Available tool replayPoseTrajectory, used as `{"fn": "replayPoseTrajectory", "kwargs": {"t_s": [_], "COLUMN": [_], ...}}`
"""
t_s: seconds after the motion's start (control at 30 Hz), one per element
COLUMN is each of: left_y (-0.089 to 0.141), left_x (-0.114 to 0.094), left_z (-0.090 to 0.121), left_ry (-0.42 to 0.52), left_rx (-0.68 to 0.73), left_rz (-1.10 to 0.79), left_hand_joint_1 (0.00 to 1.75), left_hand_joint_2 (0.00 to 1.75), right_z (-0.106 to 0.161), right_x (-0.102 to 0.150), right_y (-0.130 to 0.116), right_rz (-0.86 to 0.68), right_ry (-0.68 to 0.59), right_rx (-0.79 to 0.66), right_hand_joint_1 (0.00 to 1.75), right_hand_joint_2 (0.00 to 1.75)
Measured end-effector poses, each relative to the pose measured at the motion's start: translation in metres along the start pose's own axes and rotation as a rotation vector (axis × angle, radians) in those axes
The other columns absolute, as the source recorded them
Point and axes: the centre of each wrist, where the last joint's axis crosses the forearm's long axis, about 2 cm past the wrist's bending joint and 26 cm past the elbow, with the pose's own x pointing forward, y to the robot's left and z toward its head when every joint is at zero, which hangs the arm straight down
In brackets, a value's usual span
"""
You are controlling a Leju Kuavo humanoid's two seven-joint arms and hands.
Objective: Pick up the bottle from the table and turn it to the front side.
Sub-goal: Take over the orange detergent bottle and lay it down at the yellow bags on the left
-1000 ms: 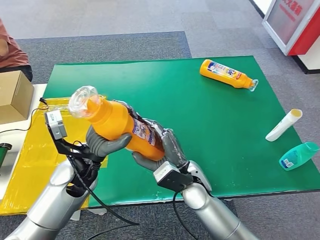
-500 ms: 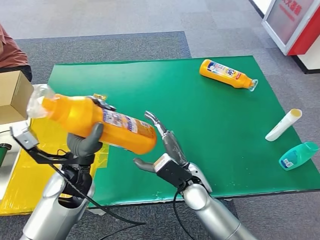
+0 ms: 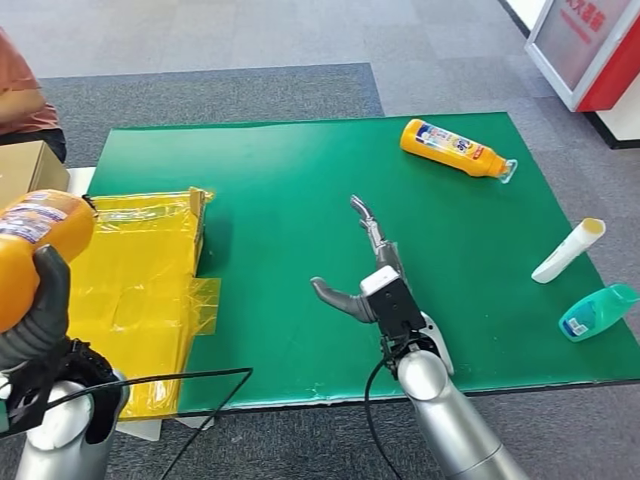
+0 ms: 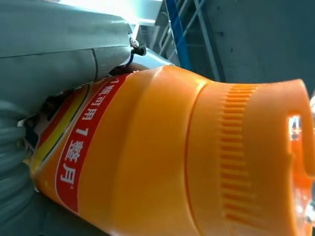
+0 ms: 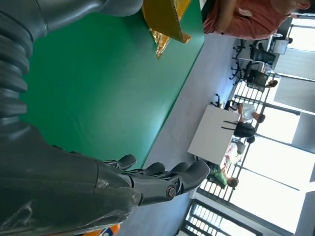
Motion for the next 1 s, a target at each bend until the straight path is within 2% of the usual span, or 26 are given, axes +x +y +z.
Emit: {"fn": "replayPoseTrajectory", "kwargs": {"t_s": [0.07, 0.17, 0.27, 0.33, 0.4, 0.47, 0.53, 0.57, 0.67, 0.7, 0.73, 0.77, 0.9, 1.0], "left_y": [0.004, 0.014, 0.025, 0.033, 0.038, 0.041, 0.044, 0.047, 0.049, 0.047, 0.043, 0.041, 0.042, 0.043], "left_x": [0.004, 0.014, 0.020, 0.021, 0.019, 0.016, 0.006, -0.003, -0.036, -0.044, -0.049, -0.053, -0.062, -0.071], "left_z": [-0.005, -0.021, -0.033, -0.035, -0.035, -0.033, -0.028, -0.025, -0.019, -0.016, -0.012, -0.007, 0.008, 0.013], "left_ry": [-0.094, -0.339, -0.526, -0.614, -0.645, -0.619, -0.531, -0.455, -0.135, -0.050, -0.006, -0.003, -0.133, -0.135], "left_rx": [-0.028, -0.122, -0.217, -0.302, -0.361, -0.386, -0.413, -0.432, -0.509, -0.530, -0.557, -0.593, -0.785, -0.937], "left_rz": [-0.100, -0.389, -0.666, -0.841, -0.957, -1.039, -1.110, -1.136, -1.220, -1.253, -1.276, -1.285, -1.267, -1.295], "left_hand_joint_1": [1.75, 1.75, 1.75, 1.75, 1.75, 1.75, 1.75, 1.75, 1.75, 1.75, 1.75, 1.75, 1.75, 1.75], "left_hand_joint_2": [1.75, 1.75, 1.75, 1.75, 1.75, 1.75, 1.75, 1.75, 1.75, 1.75, 1.75, 1.75, 1.75, 1.75], "right_z": [-0.001, -0.005, -0.009, -0.012, -0.015, -0.016, -0.017, -0.017, -0.014, -0.013, -0.012, -0.012, -0.010, -0.009], "right_x": [0.001, 0.004, 0.007, 0.009, 0.011, 0.013, 0.014, 0.015, 0.016, 0.017, 0.017, 0.018, 0.019, 0.021], "right_y": [-0.003, -0.007, -0.012, -0.016, -0.019, -0.022, -0.026, -0.027, -0.033, -0.034, -0.036, -0.037, -0.039, -0.042], "right_rz": [0.001, 0.000, -0.007, -0.012, -0.012, -0.008, -0.003, 0.000, 0.013, 0.016, 0.018, 0.020, 0.022, 0.028], "right_ry": [-0.005, -0.019, -0.032, -0.042, -0.050, -0.051, -0.047, -0.044, -0.039, -0.039, -0.041, -0.042, -0.046, -0.047], "right_rx": [-0.010, -0.026, -0.043, -0.056, -0.068, -0.076, -0.077, -0.075, -0.076, -0.079, -0.083, -0.086, -0.092, -0.090], "right_hand_joint_1": [0.00, 0.00, 0.00, 0.00, 0.00, 0.00, 0.00, 0.00, 0.00, 0.00, 0.00, 0.00, 0.00, 0.00], "right_hand_joint_2": [1.75, 1.75, 1.75, 1.75, 1.75, 1.75, 1.75, 1.75, 1.75, 1.75, 1.75, 1.75, 1.75, 1.75]}}
